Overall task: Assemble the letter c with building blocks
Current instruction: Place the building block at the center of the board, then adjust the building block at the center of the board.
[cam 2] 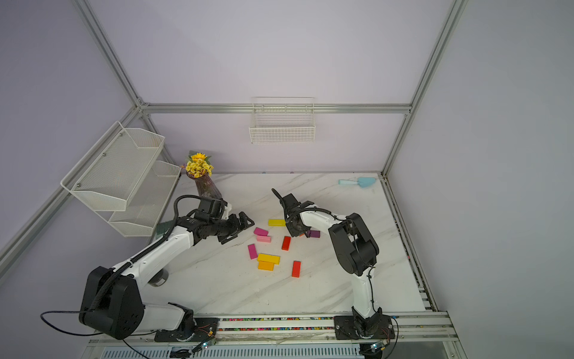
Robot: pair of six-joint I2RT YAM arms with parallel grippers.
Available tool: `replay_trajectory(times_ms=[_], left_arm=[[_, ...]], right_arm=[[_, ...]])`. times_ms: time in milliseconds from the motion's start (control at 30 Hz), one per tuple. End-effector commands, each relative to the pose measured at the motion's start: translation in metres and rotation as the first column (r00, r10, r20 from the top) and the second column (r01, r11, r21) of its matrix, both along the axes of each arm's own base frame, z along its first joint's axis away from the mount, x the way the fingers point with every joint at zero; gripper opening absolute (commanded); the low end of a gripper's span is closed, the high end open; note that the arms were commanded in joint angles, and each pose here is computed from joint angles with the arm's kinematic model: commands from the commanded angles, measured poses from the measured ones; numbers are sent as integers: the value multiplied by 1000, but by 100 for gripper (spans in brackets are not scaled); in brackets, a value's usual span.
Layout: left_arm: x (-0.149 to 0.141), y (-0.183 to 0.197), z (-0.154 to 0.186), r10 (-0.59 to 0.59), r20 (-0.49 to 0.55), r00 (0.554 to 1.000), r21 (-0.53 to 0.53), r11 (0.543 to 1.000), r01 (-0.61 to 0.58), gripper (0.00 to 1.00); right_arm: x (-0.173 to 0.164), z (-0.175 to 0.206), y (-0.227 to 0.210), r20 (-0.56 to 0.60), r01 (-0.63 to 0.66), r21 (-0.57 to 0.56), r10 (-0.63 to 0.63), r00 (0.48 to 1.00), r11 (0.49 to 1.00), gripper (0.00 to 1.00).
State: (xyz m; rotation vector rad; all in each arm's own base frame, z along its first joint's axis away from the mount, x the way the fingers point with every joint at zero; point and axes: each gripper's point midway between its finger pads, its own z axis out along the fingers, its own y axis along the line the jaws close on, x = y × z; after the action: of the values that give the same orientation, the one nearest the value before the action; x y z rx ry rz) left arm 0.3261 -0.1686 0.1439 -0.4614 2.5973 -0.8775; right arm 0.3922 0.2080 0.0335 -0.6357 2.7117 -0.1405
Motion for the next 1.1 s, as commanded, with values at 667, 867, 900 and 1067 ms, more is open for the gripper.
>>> replay_trajectory(times_ms=[667, 867, 900, 1067], left_arm=[[12, -9, 18, -10, 52, 999, -47, 999, 12, 100], [12, -9, 18, -11, 54, 998, -47, 999, 14, 100], [12, -9, 18, -12, 54, 998, -48, 999, 14, 100], [13, -9, 18, -14, 52, 999, -48, 999, 17, 100]], right_arm=[[6, -11, 37, -56, -30, 143, 38, 998, 989, 67], [-1, -14, 43, -100, -19, 187, 39, 994, 982, 67], [-2, -14, 43, -105, -17, 195, 38, 994, 981, 67], [-15, -10, 46, -130, -26, 238, 59, 990, 971, 65]])
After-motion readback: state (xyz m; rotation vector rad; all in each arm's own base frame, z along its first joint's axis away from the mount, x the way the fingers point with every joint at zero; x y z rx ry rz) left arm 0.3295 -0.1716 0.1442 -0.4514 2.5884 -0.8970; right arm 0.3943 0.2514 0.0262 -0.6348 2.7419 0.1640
